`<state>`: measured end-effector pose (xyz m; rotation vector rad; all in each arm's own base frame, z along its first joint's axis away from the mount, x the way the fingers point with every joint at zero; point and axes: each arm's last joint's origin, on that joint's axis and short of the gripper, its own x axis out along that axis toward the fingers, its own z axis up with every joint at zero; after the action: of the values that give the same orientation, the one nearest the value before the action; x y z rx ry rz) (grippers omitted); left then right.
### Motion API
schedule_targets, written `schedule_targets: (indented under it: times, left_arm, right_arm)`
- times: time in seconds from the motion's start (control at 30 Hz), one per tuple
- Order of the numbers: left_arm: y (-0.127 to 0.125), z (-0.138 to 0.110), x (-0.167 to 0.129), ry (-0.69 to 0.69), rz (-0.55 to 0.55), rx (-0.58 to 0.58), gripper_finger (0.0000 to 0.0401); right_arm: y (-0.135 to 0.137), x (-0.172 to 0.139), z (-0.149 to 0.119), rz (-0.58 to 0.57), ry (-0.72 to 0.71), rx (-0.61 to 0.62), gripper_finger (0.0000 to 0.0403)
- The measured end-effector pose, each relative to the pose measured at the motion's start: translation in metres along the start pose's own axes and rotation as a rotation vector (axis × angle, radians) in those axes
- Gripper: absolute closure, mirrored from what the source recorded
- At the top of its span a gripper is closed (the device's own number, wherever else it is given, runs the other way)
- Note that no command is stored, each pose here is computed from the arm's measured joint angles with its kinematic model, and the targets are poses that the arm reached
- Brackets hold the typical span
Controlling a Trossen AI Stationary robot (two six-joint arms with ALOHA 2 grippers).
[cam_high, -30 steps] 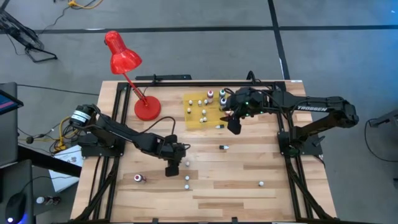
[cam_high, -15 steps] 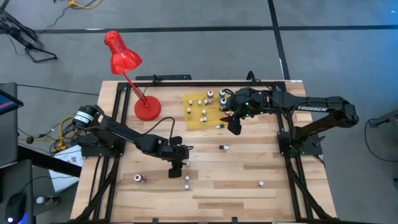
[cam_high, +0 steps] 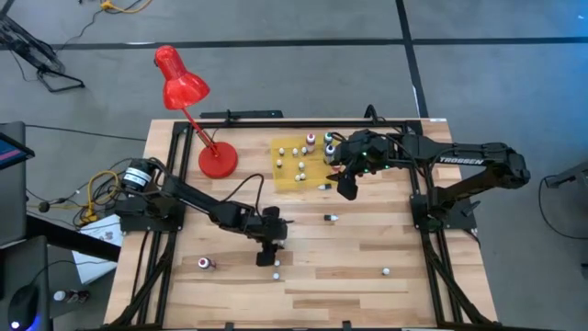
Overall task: Pick & Place food coloring
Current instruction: Put the small black food coloring bottle into the yellow bin
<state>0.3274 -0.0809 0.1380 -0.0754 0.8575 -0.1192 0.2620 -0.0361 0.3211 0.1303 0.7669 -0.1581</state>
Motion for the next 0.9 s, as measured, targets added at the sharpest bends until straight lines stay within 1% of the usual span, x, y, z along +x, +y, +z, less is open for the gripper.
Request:
schedule_targets:
  times: [0.13,0.2,0.33,0.53,0.77,0.9]
  left_arm:
    - [0.000,0.000,0.000,0.000,0.006,0.006,0.0241]
    - [0.001,-0.001,0.000,0.010,0.009,-0.001,0.0249]
    - [0.001,-0.003,0.000,0.029,0.012,-0.025,0.0284]
    - [0.001,-0.002,0.000,0.022,0.011,-0.013,0.0347]
    - [0.007,0.000,-0.001,0.016,0.003,-0.018,0.0345]
    - [0.011,0.011,-0.006,-0.021,0.020,0.011,0.0334]
  right_arm:
    - [0.000,0.000,0.000,0.000,0.005,0.000,0.0198]
    - [0.000,0.000,-0.001,-0.001,0.010,0.000,0.0198]
    - [0.000,0.000,-0.001,-0.001,0.013,0.000,0.0198]
    - [0.000,0.000,-0.001,-0.001,0.013,0.000,0.0198]
    - [0.000,0.000,-0.001,-0.001,0.013,0.000,0.0198]
    - [0.000,0.000,-0.002,-0.001,0.016,0.000,0.0198]
